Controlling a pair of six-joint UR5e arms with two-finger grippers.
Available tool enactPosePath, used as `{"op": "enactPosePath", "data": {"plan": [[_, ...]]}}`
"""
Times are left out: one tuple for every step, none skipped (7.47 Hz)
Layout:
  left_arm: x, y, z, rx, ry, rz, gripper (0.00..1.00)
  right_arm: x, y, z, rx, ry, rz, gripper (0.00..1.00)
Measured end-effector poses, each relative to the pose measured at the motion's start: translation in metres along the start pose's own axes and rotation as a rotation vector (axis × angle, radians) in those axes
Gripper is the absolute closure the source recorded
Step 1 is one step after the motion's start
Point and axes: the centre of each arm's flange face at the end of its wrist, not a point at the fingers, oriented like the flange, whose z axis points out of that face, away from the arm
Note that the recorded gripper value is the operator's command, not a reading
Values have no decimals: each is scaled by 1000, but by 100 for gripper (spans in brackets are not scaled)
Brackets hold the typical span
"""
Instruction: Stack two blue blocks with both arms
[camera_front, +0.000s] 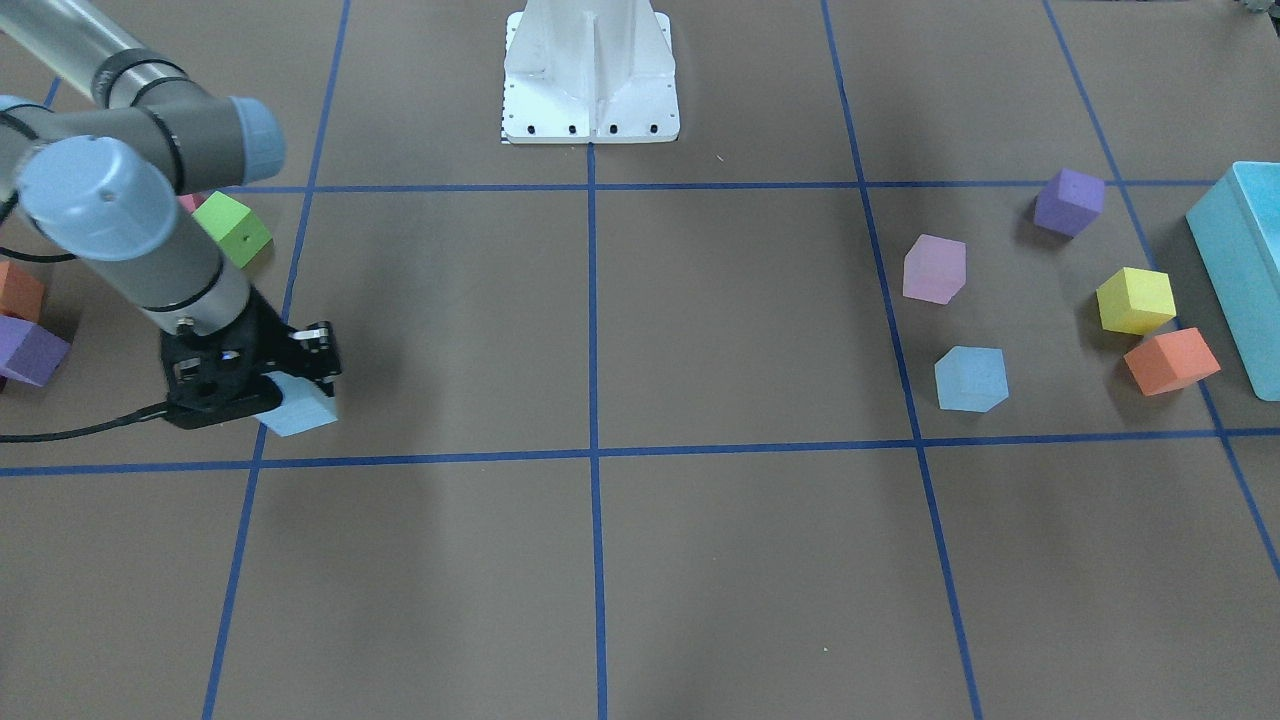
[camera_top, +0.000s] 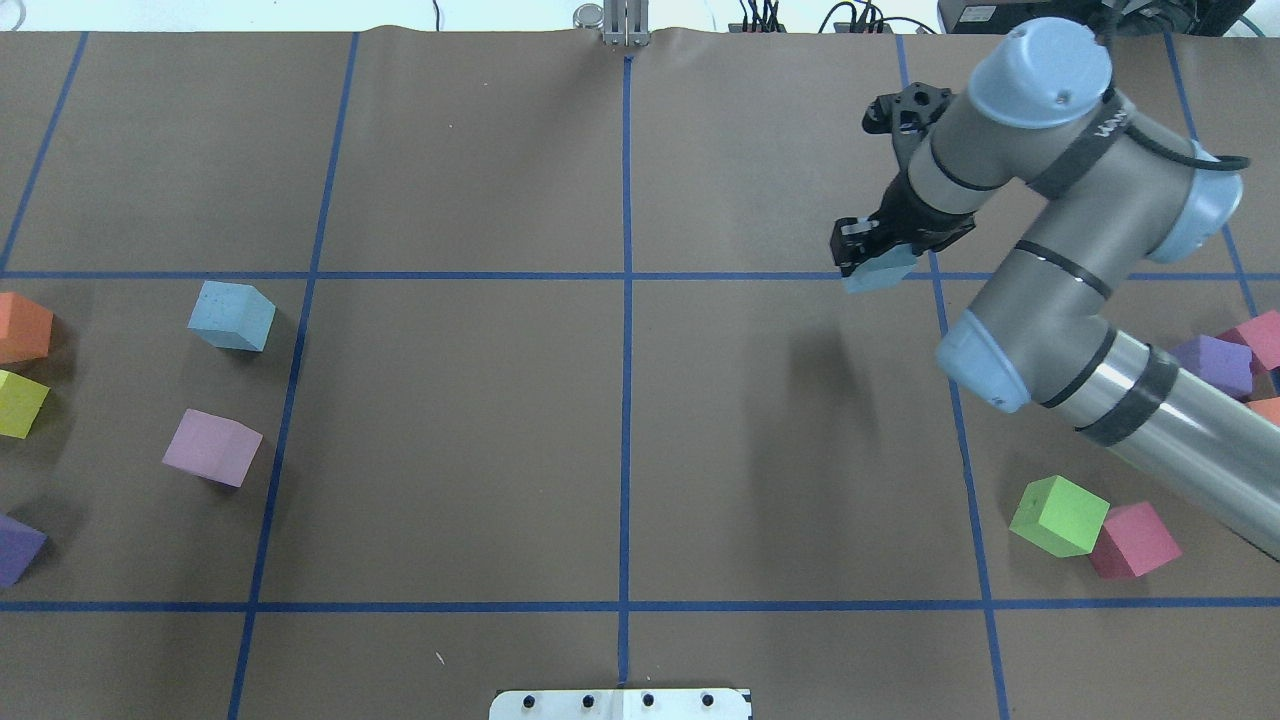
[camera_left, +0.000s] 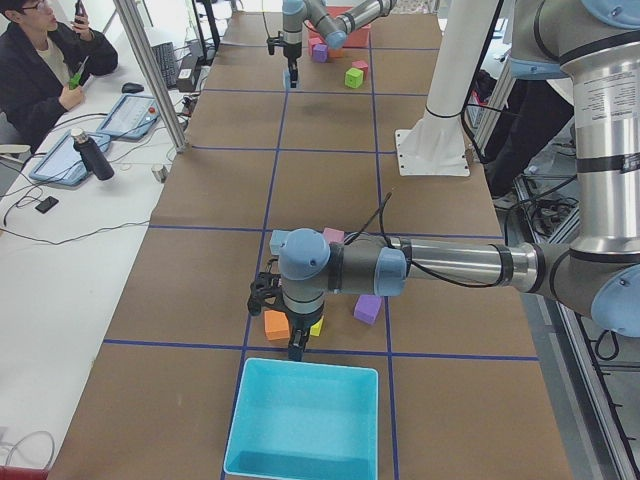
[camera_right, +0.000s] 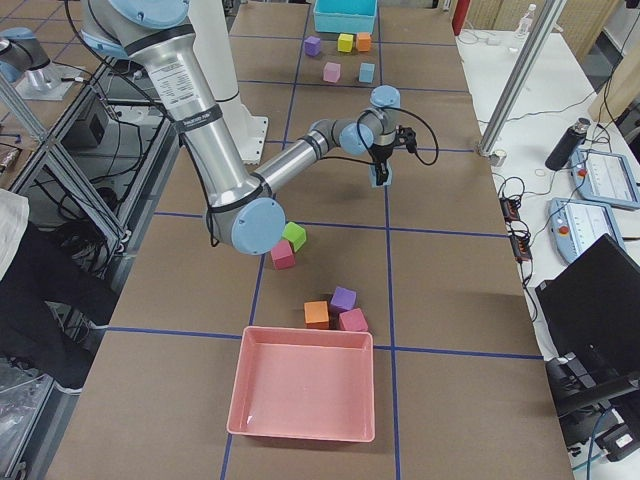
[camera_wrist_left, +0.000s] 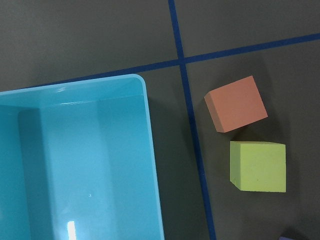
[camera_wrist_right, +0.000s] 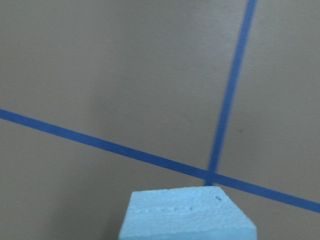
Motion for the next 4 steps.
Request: {"op": "enactPosePath", "data": {"plan": [[0, 0, 0, 0, 0, 0, 2, -66, 10, 7, -4, 13, 89, 100], [0, 0, 0, 0, 0, 0, 2, -130, 20, 18, -8, 44, 171, 100], [0, 0, 0, 0, 0, 0, 2, -188, 33, 34, -15, 72, 230, 99], [0, 0, 0, 0, 0, -1, 2, -228, 48, 48, -22, 91, 254, 93]]}}
